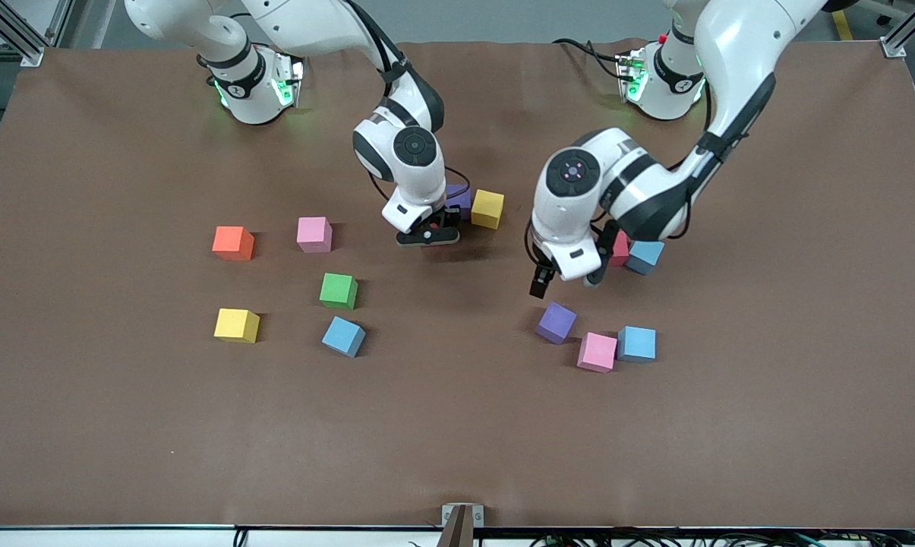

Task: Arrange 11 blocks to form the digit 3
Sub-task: 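Grasp the second purple cube with the left gripper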

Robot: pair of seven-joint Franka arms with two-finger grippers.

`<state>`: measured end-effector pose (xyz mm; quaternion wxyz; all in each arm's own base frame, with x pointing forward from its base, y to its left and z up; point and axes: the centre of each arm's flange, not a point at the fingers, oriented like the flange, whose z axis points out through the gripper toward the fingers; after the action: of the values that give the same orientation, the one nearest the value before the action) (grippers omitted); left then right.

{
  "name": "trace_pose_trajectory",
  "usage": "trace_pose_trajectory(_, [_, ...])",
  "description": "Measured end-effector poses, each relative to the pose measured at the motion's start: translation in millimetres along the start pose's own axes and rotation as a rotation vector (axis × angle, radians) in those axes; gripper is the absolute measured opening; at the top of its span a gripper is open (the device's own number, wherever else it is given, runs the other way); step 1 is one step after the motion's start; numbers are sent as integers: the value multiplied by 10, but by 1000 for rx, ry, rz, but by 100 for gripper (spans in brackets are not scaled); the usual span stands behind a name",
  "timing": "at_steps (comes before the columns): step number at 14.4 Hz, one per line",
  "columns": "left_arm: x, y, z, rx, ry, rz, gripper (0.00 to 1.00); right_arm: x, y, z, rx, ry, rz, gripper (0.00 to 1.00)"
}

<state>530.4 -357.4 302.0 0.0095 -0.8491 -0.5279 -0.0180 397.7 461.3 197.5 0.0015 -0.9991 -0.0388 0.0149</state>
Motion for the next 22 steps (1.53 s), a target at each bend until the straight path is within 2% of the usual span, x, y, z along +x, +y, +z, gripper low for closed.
trace_pose_trajectory(3, [350,154,188,5,13,100,100,-13,-8,4,0,0,-1,59])
trace_pose_trajectory(6, [564,286,400,-1,21,116,100,-28,-14,11,-2,-2,-1,59])
trace_pose_trajectory(13, [664,433,608,-104,-34,95,100,-59,-37,17,-4,-4,11,59])
trace_pose_trajectory(19, [627,403,850,-76,-58,95,100,-62,-35,20,-4,-4,13,59])
trace_pose_trajectory(22, [645,389,938,-69,-46,108,100,-62,-35,20,-5,-4,14,59])
